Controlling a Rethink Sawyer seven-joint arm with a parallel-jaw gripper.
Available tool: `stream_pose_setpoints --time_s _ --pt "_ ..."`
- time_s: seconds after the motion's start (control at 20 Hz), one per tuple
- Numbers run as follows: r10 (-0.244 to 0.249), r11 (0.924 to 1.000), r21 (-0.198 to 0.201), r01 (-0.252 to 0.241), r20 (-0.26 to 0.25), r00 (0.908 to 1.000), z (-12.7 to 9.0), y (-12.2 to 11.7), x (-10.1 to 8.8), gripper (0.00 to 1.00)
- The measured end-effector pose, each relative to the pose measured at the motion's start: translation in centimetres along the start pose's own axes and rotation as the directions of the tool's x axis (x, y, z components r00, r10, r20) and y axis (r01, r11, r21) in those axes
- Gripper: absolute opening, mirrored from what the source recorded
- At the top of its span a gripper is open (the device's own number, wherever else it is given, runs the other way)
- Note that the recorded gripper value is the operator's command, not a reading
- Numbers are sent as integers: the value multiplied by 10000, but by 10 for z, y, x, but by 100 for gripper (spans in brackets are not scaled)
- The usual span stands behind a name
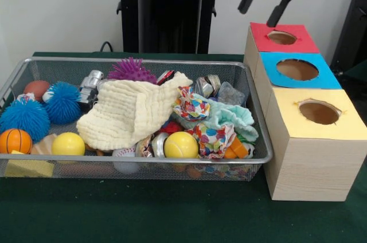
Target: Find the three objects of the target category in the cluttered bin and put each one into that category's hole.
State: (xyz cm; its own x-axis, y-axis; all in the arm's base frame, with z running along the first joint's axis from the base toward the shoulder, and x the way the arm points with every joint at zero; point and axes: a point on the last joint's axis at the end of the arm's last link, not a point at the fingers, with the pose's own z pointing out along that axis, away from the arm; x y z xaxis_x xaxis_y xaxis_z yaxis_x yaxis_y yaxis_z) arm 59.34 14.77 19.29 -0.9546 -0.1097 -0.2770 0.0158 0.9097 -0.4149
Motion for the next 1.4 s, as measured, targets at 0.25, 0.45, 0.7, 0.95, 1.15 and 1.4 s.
stream_pose_setpoints --time_s 0.25,0.45,0.7,0.95,1.15,1.4 --pt "864 9942 -674 -833 440 9953 20 -32 4 100" --pt "1193 9868 -1163 -1129 498 9916 36 -45 18 100" --pt "944 9831 -1622 -847 534 9941 51 -39 42 100" --pt "150 9822 -1876 31 952 9953 59 -15 67 100" --pt "-253 9784 -2004 507 1271 9916 62 2 78 100" --pt "-746 9686 -2216 1127 1736 9820 70 29 96 100"
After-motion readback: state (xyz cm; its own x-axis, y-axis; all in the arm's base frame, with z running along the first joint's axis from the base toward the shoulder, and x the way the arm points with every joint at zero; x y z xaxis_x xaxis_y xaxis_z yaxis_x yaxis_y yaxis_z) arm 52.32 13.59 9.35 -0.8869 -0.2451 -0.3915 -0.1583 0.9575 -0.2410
